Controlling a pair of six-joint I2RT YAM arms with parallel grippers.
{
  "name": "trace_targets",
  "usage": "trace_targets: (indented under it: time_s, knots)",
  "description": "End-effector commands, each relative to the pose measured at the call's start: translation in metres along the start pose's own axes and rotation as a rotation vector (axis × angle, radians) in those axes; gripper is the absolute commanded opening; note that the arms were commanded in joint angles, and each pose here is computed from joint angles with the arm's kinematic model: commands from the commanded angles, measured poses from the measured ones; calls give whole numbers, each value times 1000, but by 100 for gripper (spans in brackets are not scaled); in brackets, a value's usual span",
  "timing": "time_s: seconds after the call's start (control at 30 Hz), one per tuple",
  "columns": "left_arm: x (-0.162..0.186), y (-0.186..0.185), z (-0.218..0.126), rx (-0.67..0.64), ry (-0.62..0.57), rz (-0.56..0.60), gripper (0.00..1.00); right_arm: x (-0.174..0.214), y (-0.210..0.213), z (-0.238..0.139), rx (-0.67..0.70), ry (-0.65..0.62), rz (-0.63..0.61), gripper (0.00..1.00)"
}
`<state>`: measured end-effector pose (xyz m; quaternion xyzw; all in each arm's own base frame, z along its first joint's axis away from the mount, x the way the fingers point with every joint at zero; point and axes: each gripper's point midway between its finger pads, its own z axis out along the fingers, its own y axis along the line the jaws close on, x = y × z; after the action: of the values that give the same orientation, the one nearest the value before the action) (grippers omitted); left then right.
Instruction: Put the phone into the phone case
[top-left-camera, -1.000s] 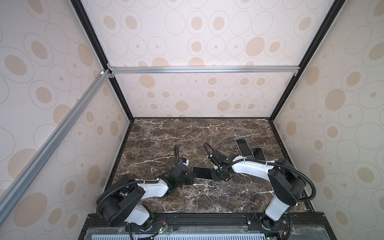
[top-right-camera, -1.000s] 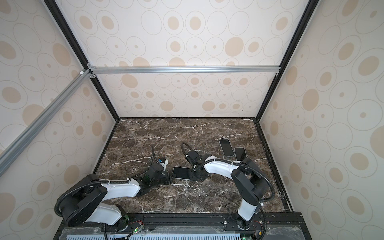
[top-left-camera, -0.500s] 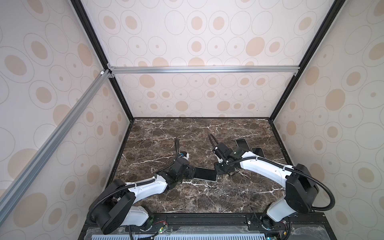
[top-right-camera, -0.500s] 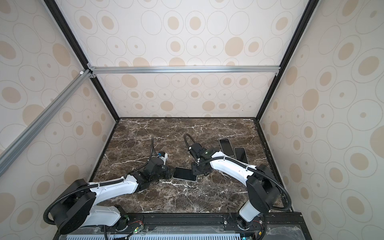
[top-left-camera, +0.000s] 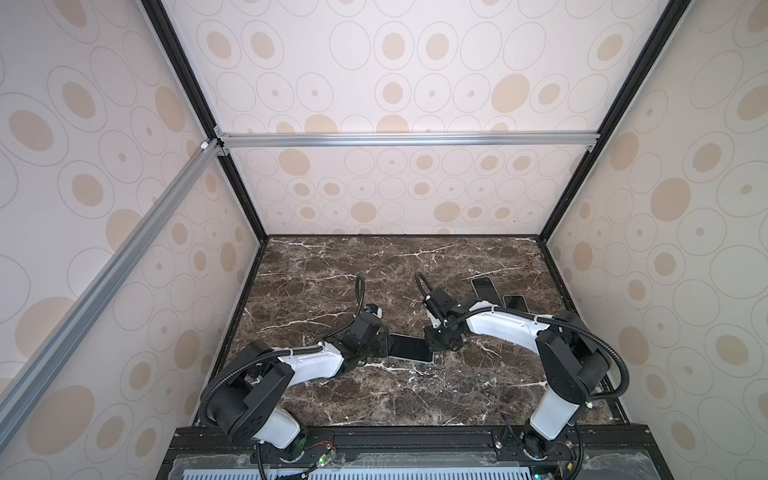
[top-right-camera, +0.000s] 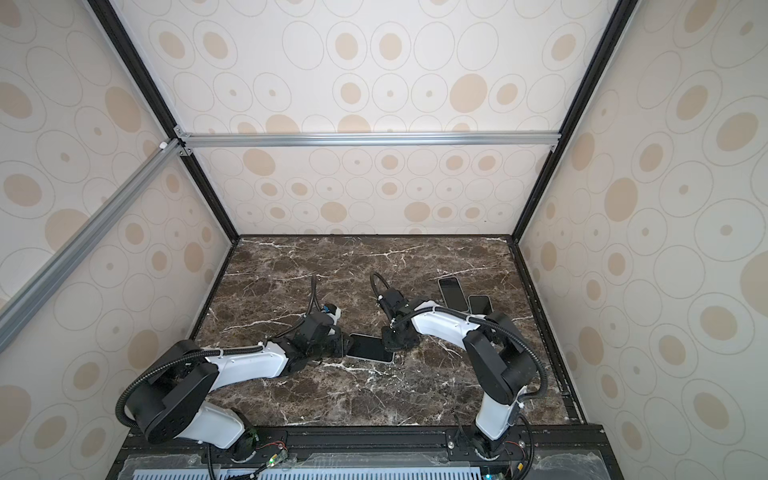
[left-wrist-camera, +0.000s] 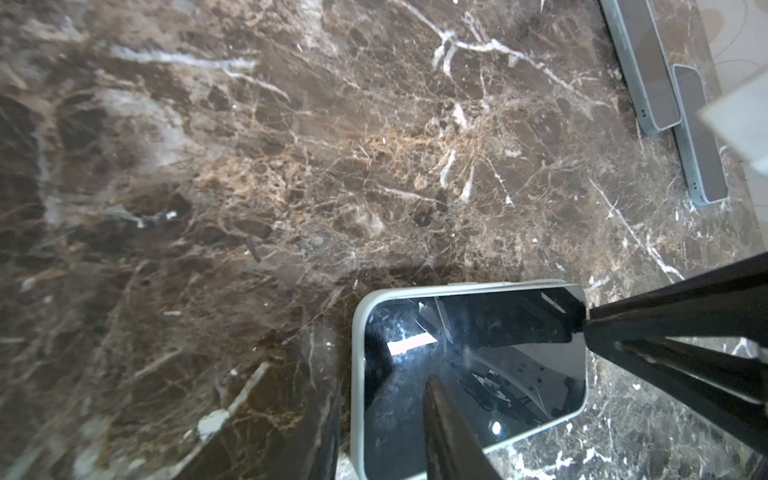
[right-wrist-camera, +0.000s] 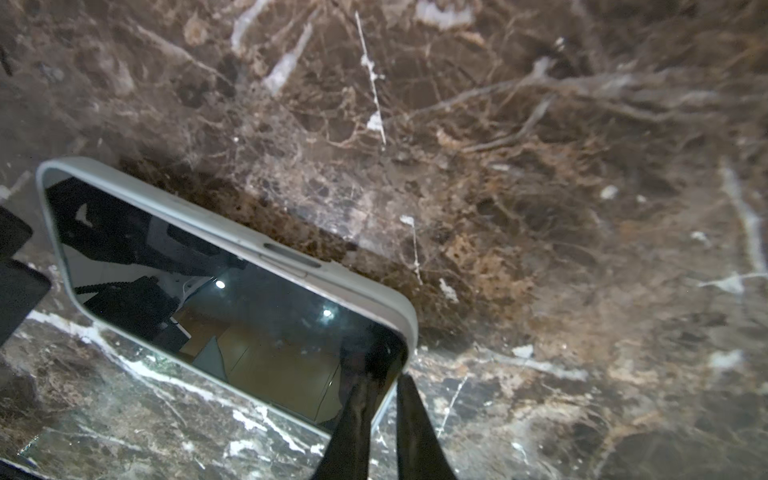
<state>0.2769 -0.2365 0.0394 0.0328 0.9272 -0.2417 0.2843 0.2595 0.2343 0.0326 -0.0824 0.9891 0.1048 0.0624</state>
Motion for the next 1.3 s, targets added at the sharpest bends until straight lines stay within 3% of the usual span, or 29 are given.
trace_targets:
  time_s: [0.0, 0.77, 1.27]
  knots:
    - [-4, -1, 1, 10, -15, 15, 34, 6, -8, 11, 20, 32, 5, 17]
    - [5, 3, 8, 12, 10, 15, 34, 28, -25, 38, 84, 143, -5, 19]
    - [-23, -8, -7, 5, -62, 54, 34, -3, -15, -3, 63, 12, -13, 24]
